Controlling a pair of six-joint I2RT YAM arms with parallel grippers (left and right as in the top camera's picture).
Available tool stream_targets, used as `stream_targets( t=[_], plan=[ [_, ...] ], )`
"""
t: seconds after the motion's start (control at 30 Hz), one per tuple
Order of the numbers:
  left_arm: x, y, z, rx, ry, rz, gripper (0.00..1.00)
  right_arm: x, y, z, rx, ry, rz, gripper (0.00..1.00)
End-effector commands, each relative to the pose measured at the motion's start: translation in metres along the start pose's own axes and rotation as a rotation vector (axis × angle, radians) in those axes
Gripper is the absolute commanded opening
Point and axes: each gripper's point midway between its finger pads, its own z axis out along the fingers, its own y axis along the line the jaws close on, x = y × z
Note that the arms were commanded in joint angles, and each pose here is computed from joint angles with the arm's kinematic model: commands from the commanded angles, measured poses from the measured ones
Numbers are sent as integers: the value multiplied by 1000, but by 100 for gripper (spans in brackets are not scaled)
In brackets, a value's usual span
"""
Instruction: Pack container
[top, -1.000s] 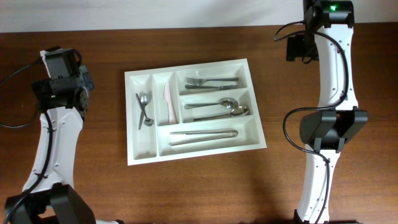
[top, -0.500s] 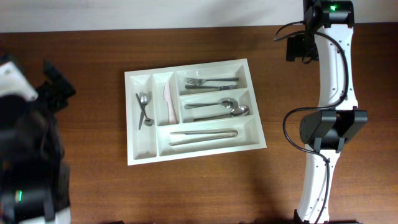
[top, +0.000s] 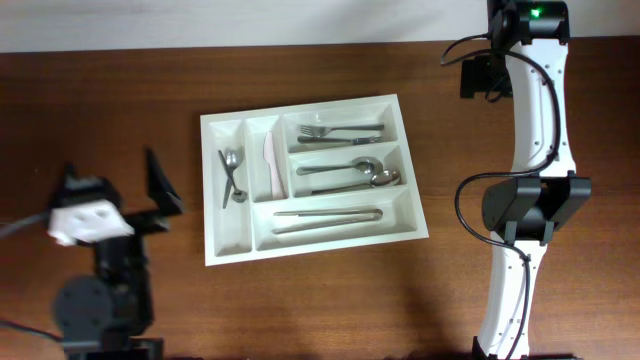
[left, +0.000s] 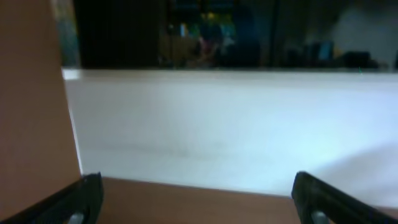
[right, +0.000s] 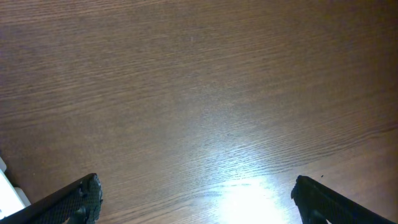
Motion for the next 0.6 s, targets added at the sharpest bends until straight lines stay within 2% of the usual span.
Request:
stream_targets(
  t=[0.0, 0.13, 0.43, 0.57],
  plan=[
    [31, -10, -13, 59, -18, 50, 99, -5, -7, -17, 17, -45, 22, 99],
    [69, -11, -31, 82, -52, 35, 99, -5, -7, -17, 17, -45, 22, 99],
    [104, -4, -47, 63, -99, -38, 99, -5, -7, -17, 17, -45, 22, 99],
    [118, -1, -48, 48, -51, -29, 99, -5, -7, -17, 17, -45, 22, 99]
  ],
)
